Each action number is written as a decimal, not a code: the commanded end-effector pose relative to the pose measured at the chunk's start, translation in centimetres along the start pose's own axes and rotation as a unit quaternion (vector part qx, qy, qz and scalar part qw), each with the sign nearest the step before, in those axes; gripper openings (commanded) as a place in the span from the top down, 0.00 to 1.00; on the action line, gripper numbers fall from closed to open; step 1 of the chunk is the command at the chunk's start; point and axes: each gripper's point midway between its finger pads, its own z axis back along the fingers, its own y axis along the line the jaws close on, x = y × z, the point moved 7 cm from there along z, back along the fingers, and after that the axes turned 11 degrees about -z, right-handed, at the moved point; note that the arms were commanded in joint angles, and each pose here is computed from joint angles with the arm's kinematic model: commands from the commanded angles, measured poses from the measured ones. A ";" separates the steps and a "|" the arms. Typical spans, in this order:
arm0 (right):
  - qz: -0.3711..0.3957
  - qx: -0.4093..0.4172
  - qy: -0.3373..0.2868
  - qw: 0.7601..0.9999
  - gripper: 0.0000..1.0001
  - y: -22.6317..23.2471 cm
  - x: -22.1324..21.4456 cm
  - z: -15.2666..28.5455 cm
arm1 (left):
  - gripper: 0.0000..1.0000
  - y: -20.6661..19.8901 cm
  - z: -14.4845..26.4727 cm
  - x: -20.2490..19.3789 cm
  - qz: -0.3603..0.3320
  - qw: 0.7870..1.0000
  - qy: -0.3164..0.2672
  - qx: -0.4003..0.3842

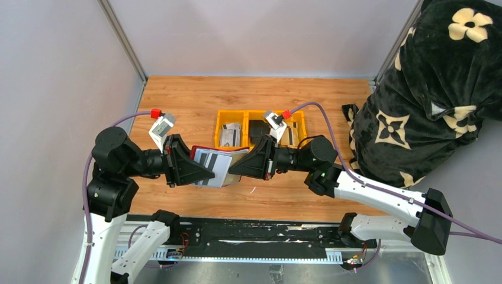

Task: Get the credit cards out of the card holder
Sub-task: Remove the credit card from the card holder.

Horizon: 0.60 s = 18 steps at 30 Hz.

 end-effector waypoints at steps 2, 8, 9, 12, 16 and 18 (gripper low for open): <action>0.007 -0.016 0.004 1.000 0.97 -0.5 -0.2 0.1 | 0.83 -1.1 0.2 0.7 -0.027 0.999 -0.009 -0.022; 0.011 0.025 0.020 0.999 0.55 1.0 -0.2 -0.9 | 0.84 -0.7 0.1 0.7 -0.027 0.999 -0.013 -0.010; 0.016 0.035 0.020 0.999 0.54 1.3 -0.2 -1.0 | 0.84 -0.7 0.1 0.7 -0.028 0.999 -0.013 -0.008; 0.021 0.041 0.020 0.999 0.53 1.8 -0.2 -1.0 | 0.84 -0.6 0.1 0.7 -0.031 0.999 -0.014 -0.003; 0.024 0.045 0.023 0.998 0.51 2.1 -0.1 -1.1 | 0.84 -0.2 0.0 0.6 -0.031 0.999 -0.014 0.007; 0.026 0.049 0.025 0.998 0.51 2.2 -0.2 -1.2 | 0.84 0.0 0.0 0.6 -0.029 0.999 -0.014 0.013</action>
